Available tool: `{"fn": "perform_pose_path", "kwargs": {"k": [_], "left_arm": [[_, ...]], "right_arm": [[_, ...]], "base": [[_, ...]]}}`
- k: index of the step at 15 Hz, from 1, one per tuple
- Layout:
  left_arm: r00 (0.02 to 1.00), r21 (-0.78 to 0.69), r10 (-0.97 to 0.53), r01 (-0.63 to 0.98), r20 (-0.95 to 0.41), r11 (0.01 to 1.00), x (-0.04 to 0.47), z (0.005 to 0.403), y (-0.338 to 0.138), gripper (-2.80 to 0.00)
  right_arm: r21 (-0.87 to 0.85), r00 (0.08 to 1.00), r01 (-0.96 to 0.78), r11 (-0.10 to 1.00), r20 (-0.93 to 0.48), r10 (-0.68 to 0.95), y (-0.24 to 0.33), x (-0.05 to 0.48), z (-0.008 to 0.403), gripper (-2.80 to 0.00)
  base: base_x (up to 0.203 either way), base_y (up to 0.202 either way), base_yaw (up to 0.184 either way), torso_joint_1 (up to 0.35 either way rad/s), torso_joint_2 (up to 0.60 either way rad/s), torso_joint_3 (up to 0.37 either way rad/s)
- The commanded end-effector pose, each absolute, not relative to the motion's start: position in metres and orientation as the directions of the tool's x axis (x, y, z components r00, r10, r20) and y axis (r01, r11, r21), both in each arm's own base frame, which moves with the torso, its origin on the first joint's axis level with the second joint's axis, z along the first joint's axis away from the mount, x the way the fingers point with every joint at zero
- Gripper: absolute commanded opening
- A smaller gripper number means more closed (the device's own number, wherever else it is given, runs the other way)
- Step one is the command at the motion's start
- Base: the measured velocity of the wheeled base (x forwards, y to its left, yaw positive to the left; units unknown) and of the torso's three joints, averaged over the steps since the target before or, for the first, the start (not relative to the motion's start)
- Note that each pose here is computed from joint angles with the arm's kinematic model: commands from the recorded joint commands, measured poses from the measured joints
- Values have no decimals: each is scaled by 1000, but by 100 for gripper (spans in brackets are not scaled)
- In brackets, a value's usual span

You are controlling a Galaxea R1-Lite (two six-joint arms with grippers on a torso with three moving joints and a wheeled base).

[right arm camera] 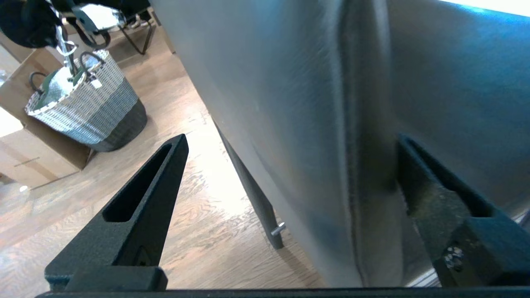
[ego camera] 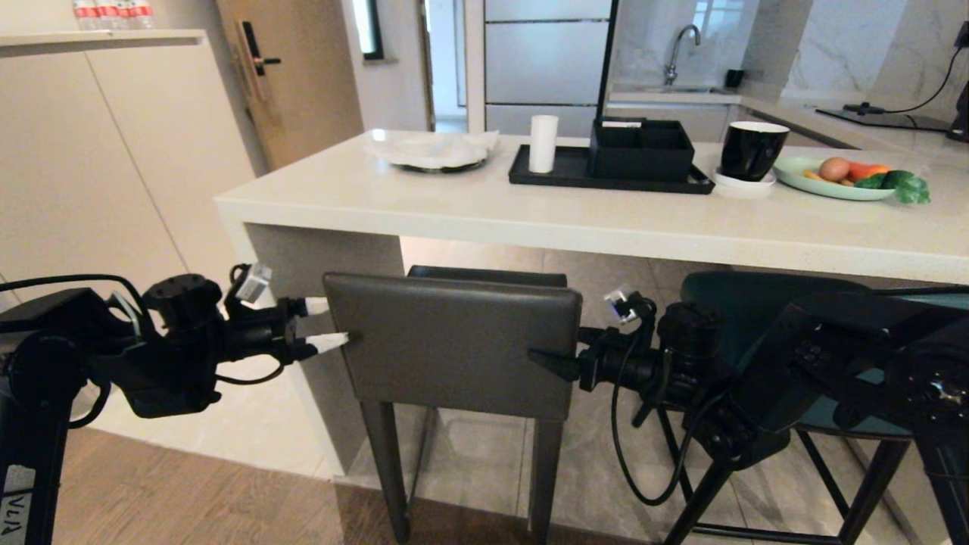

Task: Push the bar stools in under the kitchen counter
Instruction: Pull the gray chair out from under the dining table

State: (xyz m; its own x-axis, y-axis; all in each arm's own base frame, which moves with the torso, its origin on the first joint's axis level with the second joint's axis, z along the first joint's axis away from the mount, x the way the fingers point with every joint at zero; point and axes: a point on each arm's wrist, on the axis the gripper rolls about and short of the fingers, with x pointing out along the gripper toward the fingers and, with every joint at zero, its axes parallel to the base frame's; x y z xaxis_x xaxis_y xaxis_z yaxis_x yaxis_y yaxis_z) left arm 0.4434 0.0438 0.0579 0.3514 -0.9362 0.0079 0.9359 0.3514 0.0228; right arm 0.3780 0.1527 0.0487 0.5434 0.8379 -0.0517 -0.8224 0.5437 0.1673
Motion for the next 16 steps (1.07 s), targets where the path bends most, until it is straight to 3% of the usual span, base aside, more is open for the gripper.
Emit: {"fn": "perform_pose_path", "kwargs": {"k": [1,16], "left_arm": [[333,36,-943,942,11,334,444,61,39,0],[310,2,-951,951,15,310,444,60,33,0]], "right_arm": [[169,520,-837,521,-52,852,162,376,45,0],[162,465,-870,466,-48,884,189,362,48,0]], "base": [[0,0,0,0,0,0],[0,0,0,0,0,0]]}}
